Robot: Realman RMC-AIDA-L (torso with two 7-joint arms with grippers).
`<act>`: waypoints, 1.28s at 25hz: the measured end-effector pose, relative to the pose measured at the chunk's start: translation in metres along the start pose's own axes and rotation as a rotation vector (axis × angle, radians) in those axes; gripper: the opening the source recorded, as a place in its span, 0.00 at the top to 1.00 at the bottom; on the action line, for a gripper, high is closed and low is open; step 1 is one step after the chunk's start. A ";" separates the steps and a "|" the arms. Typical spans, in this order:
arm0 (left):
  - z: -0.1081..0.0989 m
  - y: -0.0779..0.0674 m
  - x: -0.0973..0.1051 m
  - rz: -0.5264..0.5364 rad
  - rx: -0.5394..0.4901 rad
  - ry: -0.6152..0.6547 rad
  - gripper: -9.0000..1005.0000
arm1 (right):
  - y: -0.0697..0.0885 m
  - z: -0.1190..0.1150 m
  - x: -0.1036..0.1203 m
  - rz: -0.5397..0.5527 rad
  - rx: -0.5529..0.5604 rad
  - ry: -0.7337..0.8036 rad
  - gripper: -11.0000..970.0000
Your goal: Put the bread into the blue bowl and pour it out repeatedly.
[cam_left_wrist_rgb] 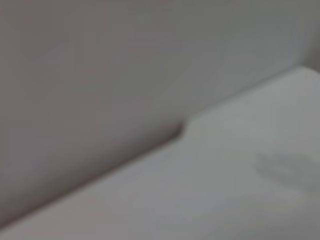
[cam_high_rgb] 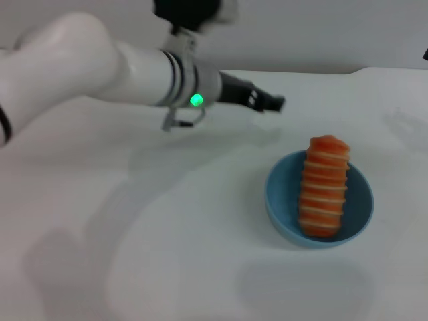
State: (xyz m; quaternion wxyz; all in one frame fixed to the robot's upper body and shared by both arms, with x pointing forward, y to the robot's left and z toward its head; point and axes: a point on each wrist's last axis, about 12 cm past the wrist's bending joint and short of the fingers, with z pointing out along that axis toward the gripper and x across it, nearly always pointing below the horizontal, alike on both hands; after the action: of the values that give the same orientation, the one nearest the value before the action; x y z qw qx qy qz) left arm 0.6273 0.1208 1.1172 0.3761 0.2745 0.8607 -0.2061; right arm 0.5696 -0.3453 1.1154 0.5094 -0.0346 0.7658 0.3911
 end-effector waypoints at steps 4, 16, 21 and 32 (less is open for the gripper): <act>-0.016 0.023 -0.005 -0.036 -0.068 -0.084 0.33 | 0.001 0.001 0.001 -0.099 -0.002 -0.001 0.49; -0.028 0.034 0.039 0.029 -0.377 -0.414 0.27 | -0.022 0.015 0.041 -0.464 0.232 -0.165 0.48; -0.024 0.019 0.059 0.082 -0.435 -0.527 0.19 | -0.031 0.006 0.052 -0.474 0.387 -0.307 0.35; -0.022 0.017 0.102 0.003 -0.432 -0.631 0.16 | -0.037 -0.014 0.094 -0.435 0.644 -0.397 0.27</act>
State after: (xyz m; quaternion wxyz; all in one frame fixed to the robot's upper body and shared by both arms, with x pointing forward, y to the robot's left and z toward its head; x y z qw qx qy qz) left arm 0.5688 0.1788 1.0513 0.6721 0.1133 0.7257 -0.0937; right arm 0.5310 -0.3473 1.0214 0.7018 0.0415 0.7110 0.0150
